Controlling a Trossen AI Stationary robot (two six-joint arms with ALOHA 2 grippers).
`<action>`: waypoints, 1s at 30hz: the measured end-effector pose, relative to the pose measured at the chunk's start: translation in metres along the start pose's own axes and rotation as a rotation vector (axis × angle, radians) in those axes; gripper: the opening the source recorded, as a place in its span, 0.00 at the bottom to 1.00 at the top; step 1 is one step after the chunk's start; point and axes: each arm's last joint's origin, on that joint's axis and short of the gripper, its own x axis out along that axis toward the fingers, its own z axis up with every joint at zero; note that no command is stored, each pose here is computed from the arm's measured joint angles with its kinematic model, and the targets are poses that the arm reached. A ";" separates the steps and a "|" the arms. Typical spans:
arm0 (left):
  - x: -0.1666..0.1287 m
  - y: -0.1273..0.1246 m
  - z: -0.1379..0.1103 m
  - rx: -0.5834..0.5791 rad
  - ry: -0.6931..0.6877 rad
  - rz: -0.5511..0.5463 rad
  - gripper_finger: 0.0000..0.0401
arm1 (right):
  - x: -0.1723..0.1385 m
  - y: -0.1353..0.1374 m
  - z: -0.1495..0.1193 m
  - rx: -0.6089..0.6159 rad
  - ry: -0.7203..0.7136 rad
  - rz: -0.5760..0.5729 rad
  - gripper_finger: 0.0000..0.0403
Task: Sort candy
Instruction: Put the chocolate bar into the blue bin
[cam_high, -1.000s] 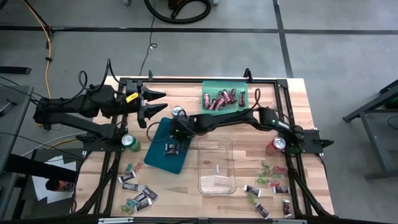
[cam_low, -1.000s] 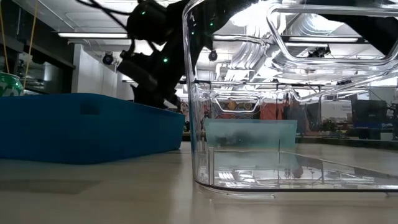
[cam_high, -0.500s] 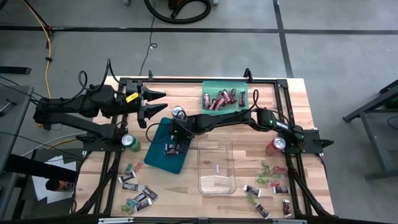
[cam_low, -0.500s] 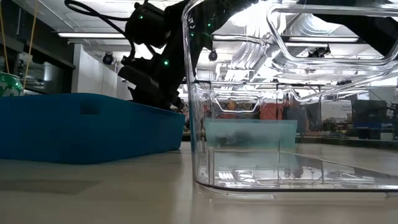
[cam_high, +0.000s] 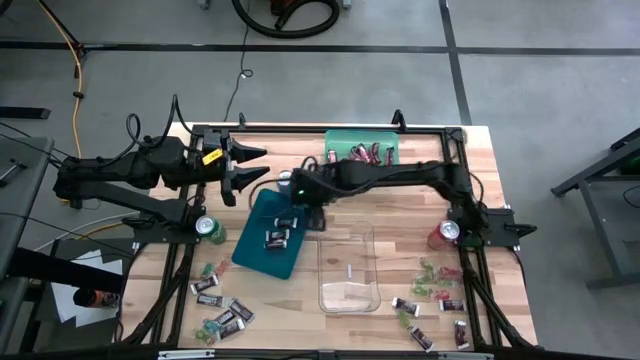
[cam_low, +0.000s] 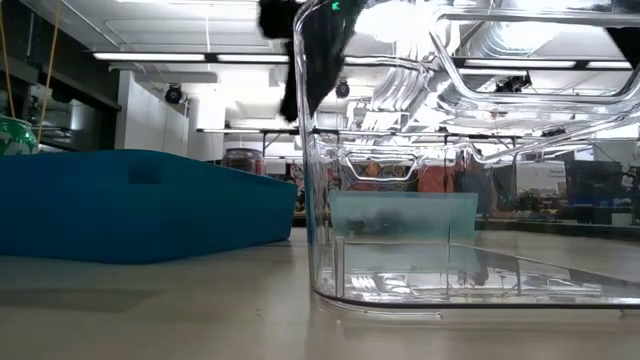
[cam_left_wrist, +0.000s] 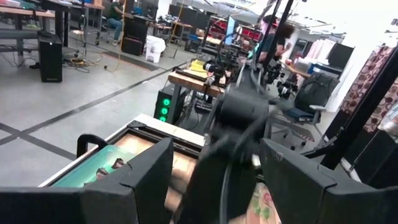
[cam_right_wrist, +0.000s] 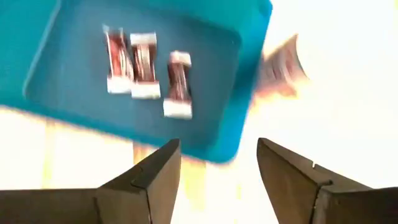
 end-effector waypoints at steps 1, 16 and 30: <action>0.000 0.000 0.000 0.000 0.000 -0.001 0.57 | -0.008 0.000 -0.005 -0.003 0.001 0.000 0.51; 0.008 -0.006 -0.012 -0.093 0.094 -0.030 0.57 | -0.098 0.039 -0.159 0.494 -0.288 -0.032 0.51; 0.007 -0.073 -0.100 0.178 1.034 -0.190 0.57 | -0.107 0.035 -0.184 0.602 -0.375 -0.096 0.51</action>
